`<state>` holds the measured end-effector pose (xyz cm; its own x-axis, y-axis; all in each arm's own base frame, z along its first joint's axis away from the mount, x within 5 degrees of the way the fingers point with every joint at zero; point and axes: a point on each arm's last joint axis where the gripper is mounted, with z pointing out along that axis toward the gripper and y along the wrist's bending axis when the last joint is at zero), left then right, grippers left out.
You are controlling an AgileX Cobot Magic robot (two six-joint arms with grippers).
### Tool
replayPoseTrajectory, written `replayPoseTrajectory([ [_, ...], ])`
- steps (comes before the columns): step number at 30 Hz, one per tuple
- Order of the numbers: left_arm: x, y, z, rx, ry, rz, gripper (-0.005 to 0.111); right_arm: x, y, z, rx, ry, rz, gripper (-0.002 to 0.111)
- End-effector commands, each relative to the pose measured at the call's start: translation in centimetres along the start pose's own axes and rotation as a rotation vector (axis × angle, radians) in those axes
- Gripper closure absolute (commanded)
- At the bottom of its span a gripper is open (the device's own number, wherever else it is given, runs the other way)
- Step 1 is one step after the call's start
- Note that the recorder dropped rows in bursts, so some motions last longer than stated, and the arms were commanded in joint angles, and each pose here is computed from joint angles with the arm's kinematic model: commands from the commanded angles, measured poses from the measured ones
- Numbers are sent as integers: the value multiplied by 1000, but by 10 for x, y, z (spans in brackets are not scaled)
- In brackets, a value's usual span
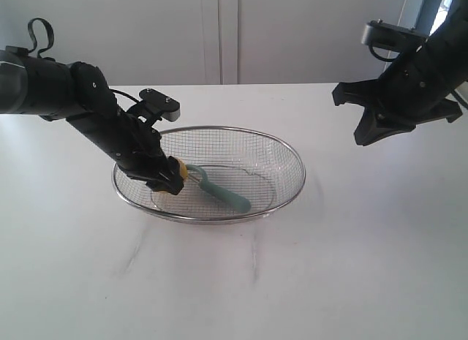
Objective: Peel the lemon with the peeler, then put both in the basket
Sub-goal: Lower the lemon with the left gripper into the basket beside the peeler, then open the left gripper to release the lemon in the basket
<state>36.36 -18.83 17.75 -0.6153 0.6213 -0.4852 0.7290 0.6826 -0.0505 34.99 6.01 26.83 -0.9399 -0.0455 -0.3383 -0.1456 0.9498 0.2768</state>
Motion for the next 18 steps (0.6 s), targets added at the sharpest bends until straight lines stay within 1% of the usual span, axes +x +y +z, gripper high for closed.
replayPoseTrajectory([
  [1,-3,-2,-3,4,-9,7,57,0,-3,-3,6,-10,5,108],
  [4,-3,-2,-3,4,-9,7,56,0,-3,-3,6,-10,5,108],
  [6,-3,-2,-3,4,-9,7,53,0,-3,-3,6,-10,5,108],
  [9,-3,-2,-2,4,-7,7,40,0,-3,-3,6,-10,5,108],
  [11,-3,-2,-2,4,-7,7,34,0,-3,-3,6,-10,5,108],
  [13,-3,-2,-2,4,-7,7,32,0,-3,-3,6,-10,5,108],
  [18,-3,-2,-2,4,-7,7,32,0,-3,-3,6,-10,5,108],
])
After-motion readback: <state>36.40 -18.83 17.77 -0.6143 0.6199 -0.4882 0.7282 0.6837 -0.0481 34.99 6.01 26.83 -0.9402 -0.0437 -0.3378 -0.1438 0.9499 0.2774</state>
